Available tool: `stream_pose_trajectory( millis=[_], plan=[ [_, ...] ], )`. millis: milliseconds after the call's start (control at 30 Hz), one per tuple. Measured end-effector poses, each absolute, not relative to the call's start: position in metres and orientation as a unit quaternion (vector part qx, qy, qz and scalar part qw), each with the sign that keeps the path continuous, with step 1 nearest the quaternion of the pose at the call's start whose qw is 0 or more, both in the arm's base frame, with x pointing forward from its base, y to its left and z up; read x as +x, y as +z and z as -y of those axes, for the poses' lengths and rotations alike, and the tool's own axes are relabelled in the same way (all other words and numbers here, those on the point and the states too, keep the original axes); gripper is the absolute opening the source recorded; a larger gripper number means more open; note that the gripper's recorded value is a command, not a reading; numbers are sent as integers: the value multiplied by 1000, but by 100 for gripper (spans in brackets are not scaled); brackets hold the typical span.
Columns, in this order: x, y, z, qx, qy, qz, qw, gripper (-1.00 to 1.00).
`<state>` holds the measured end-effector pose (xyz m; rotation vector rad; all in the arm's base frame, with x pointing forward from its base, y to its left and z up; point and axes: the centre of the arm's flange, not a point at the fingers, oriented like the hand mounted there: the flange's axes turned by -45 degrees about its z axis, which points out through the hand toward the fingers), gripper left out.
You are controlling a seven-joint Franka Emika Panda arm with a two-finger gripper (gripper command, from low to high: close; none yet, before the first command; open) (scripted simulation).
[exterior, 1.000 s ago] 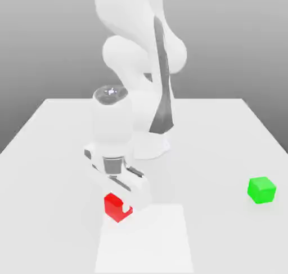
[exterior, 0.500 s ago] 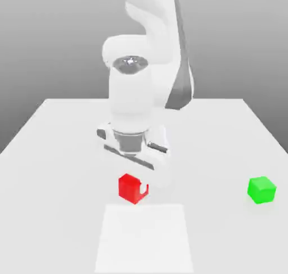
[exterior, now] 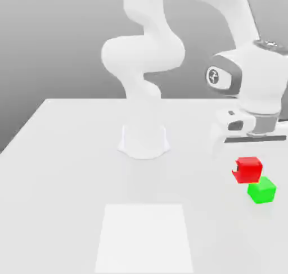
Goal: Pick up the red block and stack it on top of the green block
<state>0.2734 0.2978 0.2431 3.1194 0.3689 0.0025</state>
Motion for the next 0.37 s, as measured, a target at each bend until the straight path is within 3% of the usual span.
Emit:
stream_pose_trajectory(
  millis=[233,267,367],
  plan=[
    [256,193,-324,988,1,-153,0,-100],
    [255,185,-323,988,1,-153,0,100],
    [255,185,-323,988,1,-153,0,100]
  ],
)
